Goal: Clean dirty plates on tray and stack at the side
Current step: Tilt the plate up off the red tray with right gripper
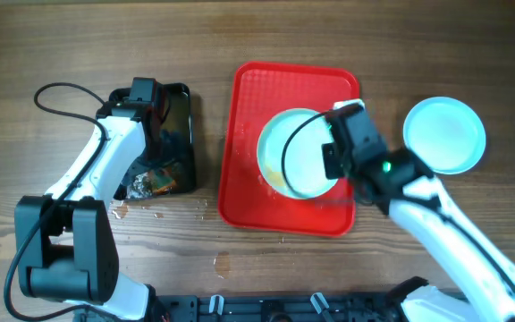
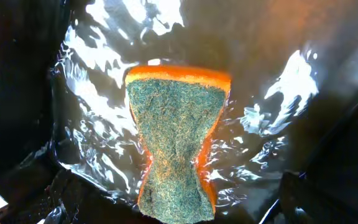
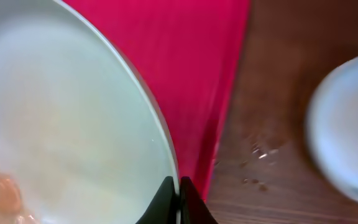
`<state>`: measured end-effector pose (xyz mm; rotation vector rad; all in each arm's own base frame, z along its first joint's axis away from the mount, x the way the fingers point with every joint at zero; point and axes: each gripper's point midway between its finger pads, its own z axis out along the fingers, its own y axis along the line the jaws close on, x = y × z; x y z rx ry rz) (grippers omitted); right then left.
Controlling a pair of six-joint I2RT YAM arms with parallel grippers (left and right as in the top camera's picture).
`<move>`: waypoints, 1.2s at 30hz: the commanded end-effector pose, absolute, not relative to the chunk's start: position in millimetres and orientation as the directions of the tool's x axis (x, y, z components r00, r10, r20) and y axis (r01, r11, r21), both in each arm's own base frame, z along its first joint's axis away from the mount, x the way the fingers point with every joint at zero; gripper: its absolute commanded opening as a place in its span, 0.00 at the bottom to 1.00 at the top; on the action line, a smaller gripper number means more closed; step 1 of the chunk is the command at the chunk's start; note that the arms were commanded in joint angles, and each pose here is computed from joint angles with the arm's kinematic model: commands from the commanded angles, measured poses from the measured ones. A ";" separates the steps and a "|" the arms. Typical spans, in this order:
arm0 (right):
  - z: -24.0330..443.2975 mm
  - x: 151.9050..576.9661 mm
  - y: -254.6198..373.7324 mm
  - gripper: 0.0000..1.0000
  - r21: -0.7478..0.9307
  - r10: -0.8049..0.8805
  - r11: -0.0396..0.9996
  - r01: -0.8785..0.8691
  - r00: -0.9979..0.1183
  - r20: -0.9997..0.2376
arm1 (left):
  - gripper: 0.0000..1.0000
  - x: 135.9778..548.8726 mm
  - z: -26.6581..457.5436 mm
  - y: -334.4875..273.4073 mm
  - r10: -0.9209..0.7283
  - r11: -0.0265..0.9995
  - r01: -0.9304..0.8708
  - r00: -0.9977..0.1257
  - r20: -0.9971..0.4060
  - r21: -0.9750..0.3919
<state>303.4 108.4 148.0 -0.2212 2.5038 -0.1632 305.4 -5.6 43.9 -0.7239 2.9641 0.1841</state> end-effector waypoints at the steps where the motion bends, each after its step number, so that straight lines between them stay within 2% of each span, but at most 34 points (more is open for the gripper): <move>1: 192.0 312.3 75.9 0.04 -0.424 -0.251 0.901 0.094 -0.684 -0.685 | 1.00 306.7 47.9 -2.5 -0.453 0.879 -0.466 -0.882 -0.127 0.097; 7: 216.0 306.1 86.6 0.04 -0.547 -0.374 0.828 0.125 -0.605 -0.703 | 1.00 306.7 47.9 -2.5 -0.453 0.879 -0.466 -0.882 -0.127 0.097; 19: 247.0 280.4 139.8 0.04 -0.778 -0.699 0.628 -0.003 -0.442 -0.562 | 1.00 306.7 47.9 -2.5 -0.453 0.879 -0.466 -0.882 -0.127 0.097; 27: 267.0 269.2 159.9 0.04 -0.812 -0.749 0.583 0.041 -0.359 -0.556 | 1.00 306.7 47.9 -2.5 -0.453 0.879 -0.466 -0.882 -0.127 0.097; 36: 269.4 269.1 163.5 0.04 -0.810 -0.751 0.585 0.042 -0.349 -0.560 | 1.00 306.7 47.9 -2.5 -0.453 0.879 -0.466 -0.882 -0.127 0.097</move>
